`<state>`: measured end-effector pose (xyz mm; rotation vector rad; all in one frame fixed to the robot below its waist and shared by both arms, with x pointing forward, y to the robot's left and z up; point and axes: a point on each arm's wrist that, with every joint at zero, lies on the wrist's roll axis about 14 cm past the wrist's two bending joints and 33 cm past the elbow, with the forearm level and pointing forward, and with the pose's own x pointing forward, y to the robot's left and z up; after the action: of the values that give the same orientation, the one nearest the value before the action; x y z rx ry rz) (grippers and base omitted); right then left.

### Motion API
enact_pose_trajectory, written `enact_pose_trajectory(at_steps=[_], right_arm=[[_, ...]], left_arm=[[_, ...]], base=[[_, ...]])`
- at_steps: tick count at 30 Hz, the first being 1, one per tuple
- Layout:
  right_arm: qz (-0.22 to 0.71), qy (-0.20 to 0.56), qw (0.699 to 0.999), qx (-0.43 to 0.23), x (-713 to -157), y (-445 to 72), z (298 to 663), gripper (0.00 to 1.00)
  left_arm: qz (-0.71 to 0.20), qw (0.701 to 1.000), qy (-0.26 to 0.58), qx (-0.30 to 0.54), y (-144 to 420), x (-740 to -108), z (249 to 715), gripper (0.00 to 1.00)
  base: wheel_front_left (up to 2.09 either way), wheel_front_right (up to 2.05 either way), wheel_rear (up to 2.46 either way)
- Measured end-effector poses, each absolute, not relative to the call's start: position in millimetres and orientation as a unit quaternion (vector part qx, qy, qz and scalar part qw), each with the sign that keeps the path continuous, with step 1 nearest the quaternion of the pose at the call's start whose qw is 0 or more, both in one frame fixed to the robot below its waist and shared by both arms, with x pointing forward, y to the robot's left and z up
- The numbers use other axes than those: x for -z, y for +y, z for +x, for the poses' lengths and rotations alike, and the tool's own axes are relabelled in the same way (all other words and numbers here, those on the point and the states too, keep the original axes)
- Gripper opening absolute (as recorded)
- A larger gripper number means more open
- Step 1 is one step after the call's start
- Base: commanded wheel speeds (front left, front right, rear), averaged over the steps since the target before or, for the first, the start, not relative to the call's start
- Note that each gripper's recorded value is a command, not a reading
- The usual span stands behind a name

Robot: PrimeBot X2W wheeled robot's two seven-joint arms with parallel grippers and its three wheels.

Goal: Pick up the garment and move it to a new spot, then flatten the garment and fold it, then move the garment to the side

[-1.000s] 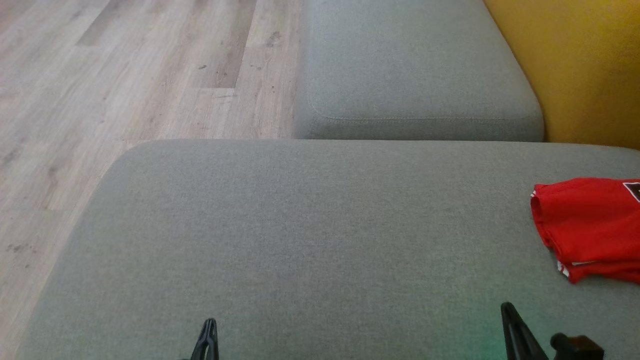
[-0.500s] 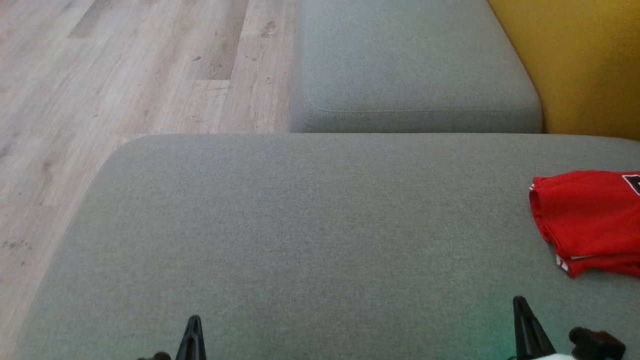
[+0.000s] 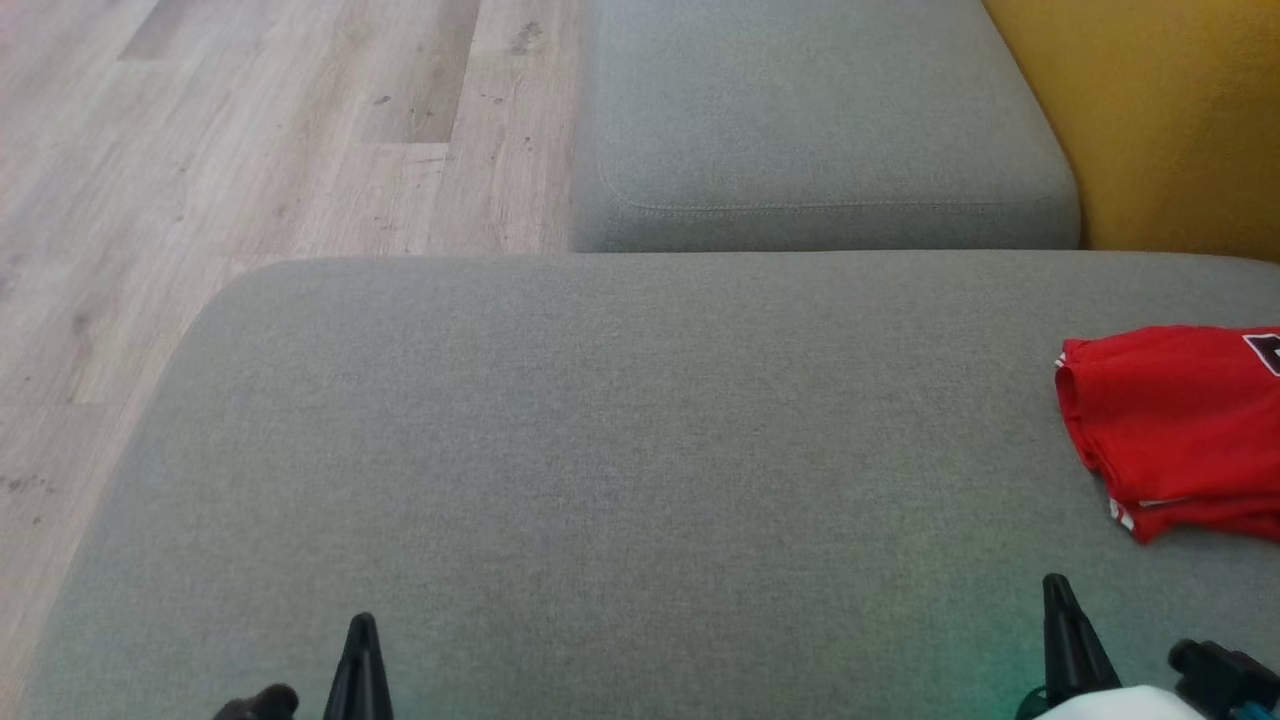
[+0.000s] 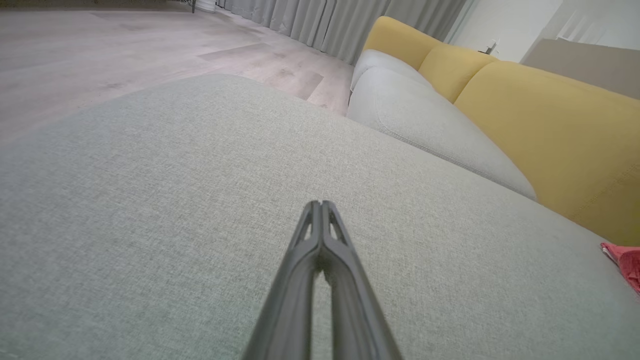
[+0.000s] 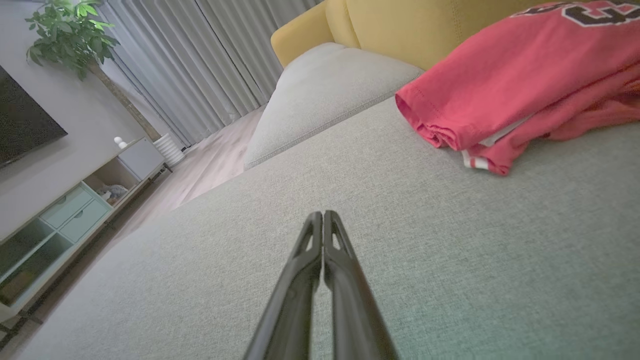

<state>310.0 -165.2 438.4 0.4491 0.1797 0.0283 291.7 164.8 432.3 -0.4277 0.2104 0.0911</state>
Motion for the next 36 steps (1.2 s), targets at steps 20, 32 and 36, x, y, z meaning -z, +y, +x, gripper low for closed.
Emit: enact_pose_trajectory(at_steps=[20, 32, 36], right_arm=[[0.338, 0.09, 0.936, 0.022, -441, -178, 322, 0.0], [0.411, 0.081, 0.907, 0.036, -446, -184, 332, 0.0], [0.428, 0.082, 0.899, 0.042, -445, -186, 332, 0.0]], left_arm=[[-0.329, 0.935, 0.114, -0.062, 173, -433, 307, 0.0], [-0.405, 0.905, 0.113, -0.062, 175, -437, 319, 0.0], [-0.421, 0.898, 0.114, -0.062, 175, -438, 322, 0.0]], base=[[0.0, 0.0, 0.0], [0.0, 0.0, 0.0], [0.0, 0.0, 0.0]])
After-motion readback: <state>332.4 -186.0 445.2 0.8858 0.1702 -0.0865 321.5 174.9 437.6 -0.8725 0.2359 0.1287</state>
